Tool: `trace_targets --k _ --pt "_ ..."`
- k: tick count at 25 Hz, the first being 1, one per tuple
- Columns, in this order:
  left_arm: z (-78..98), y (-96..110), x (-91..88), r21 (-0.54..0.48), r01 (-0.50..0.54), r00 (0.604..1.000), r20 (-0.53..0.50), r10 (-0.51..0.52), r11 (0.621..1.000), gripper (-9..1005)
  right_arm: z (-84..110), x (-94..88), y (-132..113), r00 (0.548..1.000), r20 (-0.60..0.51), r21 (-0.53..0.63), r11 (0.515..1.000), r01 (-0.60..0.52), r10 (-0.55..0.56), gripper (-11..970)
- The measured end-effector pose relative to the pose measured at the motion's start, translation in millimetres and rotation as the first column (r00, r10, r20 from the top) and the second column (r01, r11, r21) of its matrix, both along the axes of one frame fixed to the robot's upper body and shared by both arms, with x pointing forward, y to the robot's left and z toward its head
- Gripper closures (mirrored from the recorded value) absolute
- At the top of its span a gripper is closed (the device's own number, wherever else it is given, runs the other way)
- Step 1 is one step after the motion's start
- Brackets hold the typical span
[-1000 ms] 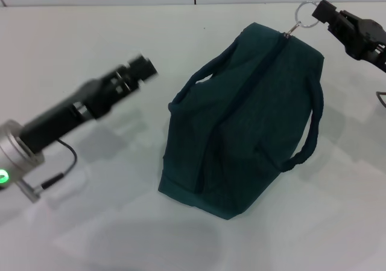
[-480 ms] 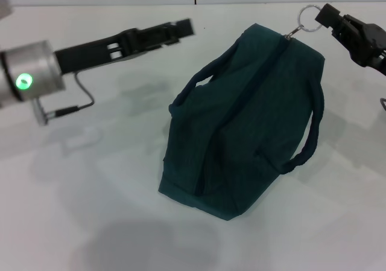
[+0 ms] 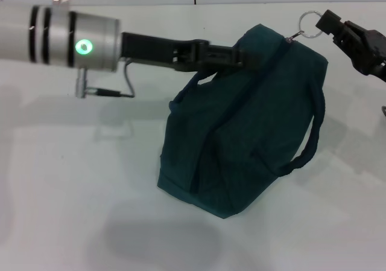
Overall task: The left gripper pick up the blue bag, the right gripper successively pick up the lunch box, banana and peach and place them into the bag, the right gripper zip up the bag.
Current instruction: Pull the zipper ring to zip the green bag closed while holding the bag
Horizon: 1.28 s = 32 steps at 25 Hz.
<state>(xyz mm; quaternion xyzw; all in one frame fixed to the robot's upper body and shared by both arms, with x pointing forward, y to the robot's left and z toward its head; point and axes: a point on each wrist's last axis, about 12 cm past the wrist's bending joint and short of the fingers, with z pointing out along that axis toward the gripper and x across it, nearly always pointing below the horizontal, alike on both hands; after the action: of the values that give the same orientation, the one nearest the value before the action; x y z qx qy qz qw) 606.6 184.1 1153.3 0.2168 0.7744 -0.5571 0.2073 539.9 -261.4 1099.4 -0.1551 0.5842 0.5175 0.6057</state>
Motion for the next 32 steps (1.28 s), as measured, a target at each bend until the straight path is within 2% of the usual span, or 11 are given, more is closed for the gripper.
trace_targets --k 4,9,20,28,32 --pt "8.1 -9.7 5.1 0.01 0.009 1.0 0.009 -0.009 1.0 119 -0.4 -3.1 -0.6 1.0 0.009 0.003 1.0 -0.007 0.007 954" --pt "9.7 -12.1 9.8 0.019 -0.015 1.0 0.019 0.014 1.0 120 -0.6 -5.9 -0.1 1.0 0.014 0.008 1.0 -0.02 0.02 954" --pt "5.1 -19.5 12.8 0.083 -0.016 0.999 0.037 0.013 0.996 122 0.5 -5.8 0.8 0.999 0.018 0.013 0.999 -0.031 0.031 954" --pt "3.8 -23.6 13.7 0.079 -0.034 0.999 0.023 0.032 0.996 164 -0.1 -6.7 -0.5 1.0 0.017 0.015 1.0 -0.025 0.025 954" --pt "3.2 -24.8 12.8 0.071 -0.033 0.999 0.026 0.032 0.997 397 -0.1 -6.8 -0.7 1.0 0.017 0.016 1.0 -0.024 0.024 954"
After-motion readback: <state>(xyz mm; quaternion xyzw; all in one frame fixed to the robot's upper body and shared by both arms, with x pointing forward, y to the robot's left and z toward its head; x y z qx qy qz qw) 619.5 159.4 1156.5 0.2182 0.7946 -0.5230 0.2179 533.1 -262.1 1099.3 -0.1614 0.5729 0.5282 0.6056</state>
